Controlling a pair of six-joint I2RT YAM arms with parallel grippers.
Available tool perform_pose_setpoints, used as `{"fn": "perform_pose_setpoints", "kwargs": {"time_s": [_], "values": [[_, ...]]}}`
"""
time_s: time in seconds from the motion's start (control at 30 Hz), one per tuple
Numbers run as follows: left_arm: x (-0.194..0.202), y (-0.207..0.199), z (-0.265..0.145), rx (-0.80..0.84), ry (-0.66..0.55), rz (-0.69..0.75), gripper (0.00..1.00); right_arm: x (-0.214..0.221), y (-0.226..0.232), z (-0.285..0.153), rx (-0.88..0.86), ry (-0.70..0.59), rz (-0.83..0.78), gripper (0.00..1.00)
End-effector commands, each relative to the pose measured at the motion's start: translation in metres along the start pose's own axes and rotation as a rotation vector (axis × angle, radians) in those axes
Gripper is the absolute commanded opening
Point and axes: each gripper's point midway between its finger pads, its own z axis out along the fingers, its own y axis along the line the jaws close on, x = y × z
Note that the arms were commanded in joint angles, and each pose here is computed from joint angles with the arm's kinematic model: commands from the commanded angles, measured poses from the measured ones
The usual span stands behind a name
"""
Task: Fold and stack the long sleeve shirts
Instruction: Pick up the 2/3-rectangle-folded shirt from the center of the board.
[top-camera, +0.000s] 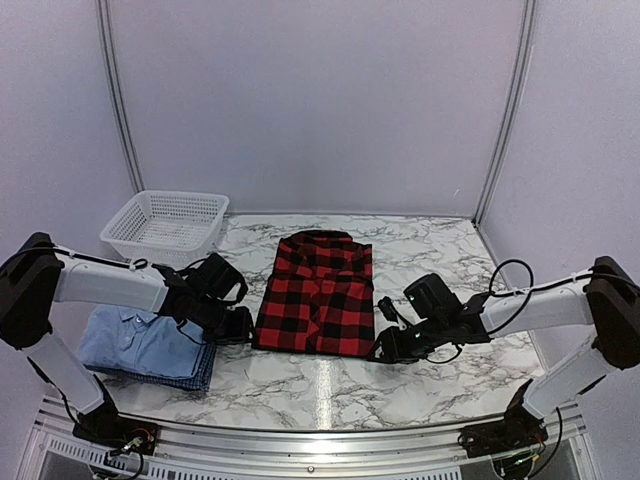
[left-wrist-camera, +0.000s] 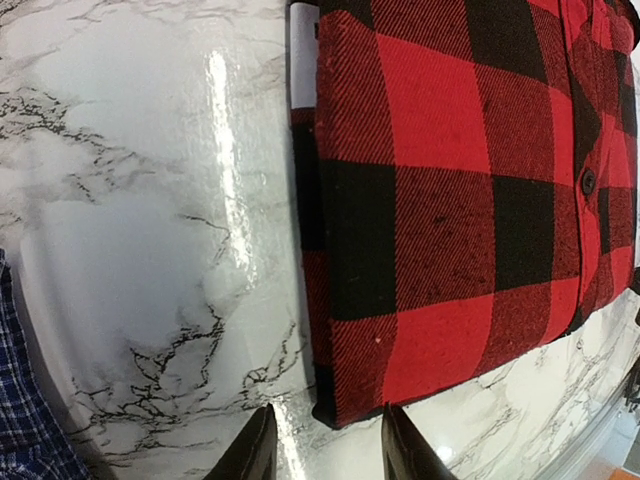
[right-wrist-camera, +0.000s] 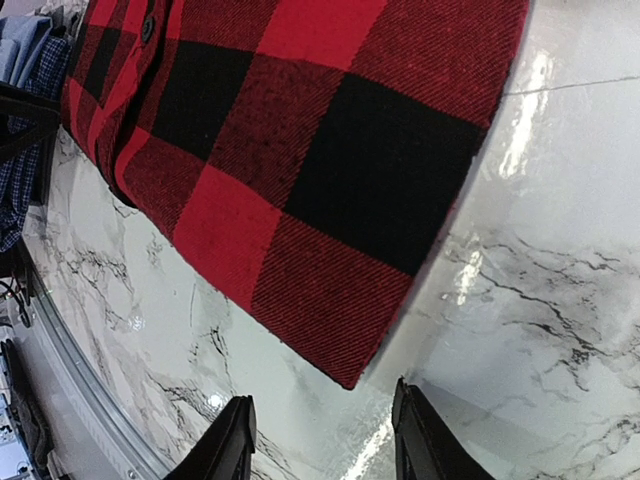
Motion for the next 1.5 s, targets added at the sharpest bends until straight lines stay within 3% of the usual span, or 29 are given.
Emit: {"fn": "perform_pose_setpoints", "kwargs": {"time_s": [0.0, 0.2, 0.47, 0.6, 1.1, 1.3, 1.47], "values": [[0.005, 0.003, -0.004, -0.021, 0.009, 0.017, 0.37, -0.005, 0.007, 0.004, -0.016, -0.013, 0.013, 0.40], [0.008, 0.004, -0.002, -0.024, 0.022, 0.021, 0.37, -0.004, 0.003, 0.011, -0.010, -0.005, 0.026, 0.33], [0.013, 0.001, 0.003, -0.017, 0.046, 0.021, 0.38, -0.007, -0.004, 0.013, 0.026, -0.014, 0.031, 0.08], [0.017, 0.000, 0.007, -0.016, 0.060, 0.022, 0.38, -0.009, -0.007, 0.008, 0.054, -0.031, 0.027, 0.00], [0.027, -0.009, 0.021, -0.001, 0.073, -0.001, 0.33, -0.006, -0.016, -0.002, 0.071, -0.048, 0.035, 0.00], [0.027, -0.003, 0.029, -0.027, 0.063, -0.011, 0.24, -0.007, -0.015, -0.002, 0.065, -0.053, 0.028, 0.00], [0.025, -0.007, 0.024, -0.013, 0.051, -0.008, 0.08, -0.010, -0.012, -0.009, 0.063, -0.075, 0.016, 0.00]]}}
